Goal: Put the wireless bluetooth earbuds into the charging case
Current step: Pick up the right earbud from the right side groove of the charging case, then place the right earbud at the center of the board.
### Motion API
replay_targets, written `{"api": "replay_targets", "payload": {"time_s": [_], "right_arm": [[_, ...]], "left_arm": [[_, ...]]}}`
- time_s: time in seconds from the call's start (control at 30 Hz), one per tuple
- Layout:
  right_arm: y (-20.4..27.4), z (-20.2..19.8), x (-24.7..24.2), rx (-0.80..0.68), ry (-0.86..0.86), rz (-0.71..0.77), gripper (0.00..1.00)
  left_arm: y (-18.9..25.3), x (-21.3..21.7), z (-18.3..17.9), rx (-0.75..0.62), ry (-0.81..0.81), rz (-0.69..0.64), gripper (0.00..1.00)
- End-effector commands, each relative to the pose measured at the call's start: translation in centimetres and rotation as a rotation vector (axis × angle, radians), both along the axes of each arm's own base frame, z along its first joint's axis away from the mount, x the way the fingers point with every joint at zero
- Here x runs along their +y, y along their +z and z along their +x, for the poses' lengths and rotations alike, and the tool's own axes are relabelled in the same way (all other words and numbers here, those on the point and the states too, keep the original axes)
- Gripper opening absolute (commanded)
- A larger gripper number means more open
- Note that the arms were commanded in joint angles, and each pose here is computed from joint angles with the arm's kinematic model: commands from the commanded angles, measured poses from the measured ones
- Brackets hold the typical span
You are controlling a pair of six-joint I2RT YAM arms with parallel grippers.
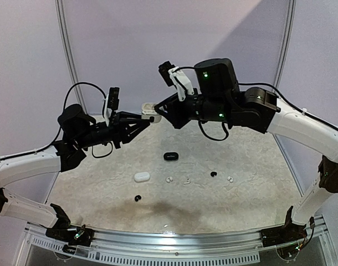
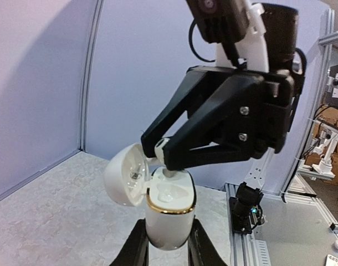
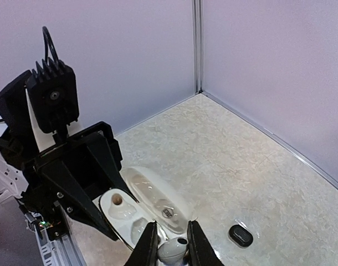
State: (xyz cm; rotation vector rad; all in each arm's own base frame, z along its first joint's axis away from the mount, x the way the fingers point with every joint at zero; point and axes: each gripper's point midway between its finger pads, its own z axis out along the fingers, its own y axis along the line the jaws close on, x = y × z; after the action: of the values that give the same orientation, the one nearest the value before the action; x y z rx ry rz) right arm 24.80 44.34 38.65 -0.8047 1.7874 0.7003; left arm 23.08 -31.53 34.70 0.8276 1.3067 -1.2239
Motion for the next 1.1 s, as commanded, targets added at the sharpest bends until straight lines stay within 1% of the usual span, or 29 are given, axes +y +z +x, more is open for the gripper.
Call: {"api": "replay_targets", "payload": {"time_s": [0.0,0.07,0.2,0.4,0.5,0.6,0.73,0.9,0.97,1.07], "right_arm": [[1.2,-1.4,-0.8,0.044,0.143,0.107,0.11],[2.5,-2.0,-0.9,0.041,0.197,0.174,0.11],[3.9,-3.3,-0.5,0.023,0.288,0.21,0.1],[6.7,-4.4,-1.7,-0.027,0.332,0.266,0.1],[8.8,-6.0,-2.3,-0.057,0.399,0.318,0.1],[9.4,-7.5,-1.8,-0.045,0.496,0.346,0.1],[8.8,-8.5,-1.1,-0.016,0.574,0.339,0.09],[8.8,-10.0,-1.0,-0.001,0.668,0.333,0.09],[8.5,-10.2,-0.8,0.025,0.679,0.309,0.09],[6.6,-9.6,-0.2,0.062,0.663,0.237,0.08]], "left_arm": [[1.7,0.1,-2.3,-0.083,-0.132,-0.041,0.0],[1.8,-0.1,-2.9,-0.088,-0.175,-0.044,0.0],[1.7,-0.2,-3.2,-0.076,-0.205,-0.043,0.0],[1.7,-0.2,-3.3,-0.075,-0.21,-0.042,0.0],[1.9,-0.3,-3.6,-0.1,-0.218,-0.044,0.0],[2.1,-0.4,-4.2,-0.149,-0.241,-0.044,0.0],[2.7,-0.4,-4.5,-0.165,-0.254,-0.048,0.0],[2.6,-0.4,-4.8,-0.118,-0.278,-0.047,0.0],[2.5,-0.5,-5.2,-0.12,-0.297,-0.043,0.0],[2.4,-0.6,-6.2,-0.165,-0.339,-0.034,0.0]]}}
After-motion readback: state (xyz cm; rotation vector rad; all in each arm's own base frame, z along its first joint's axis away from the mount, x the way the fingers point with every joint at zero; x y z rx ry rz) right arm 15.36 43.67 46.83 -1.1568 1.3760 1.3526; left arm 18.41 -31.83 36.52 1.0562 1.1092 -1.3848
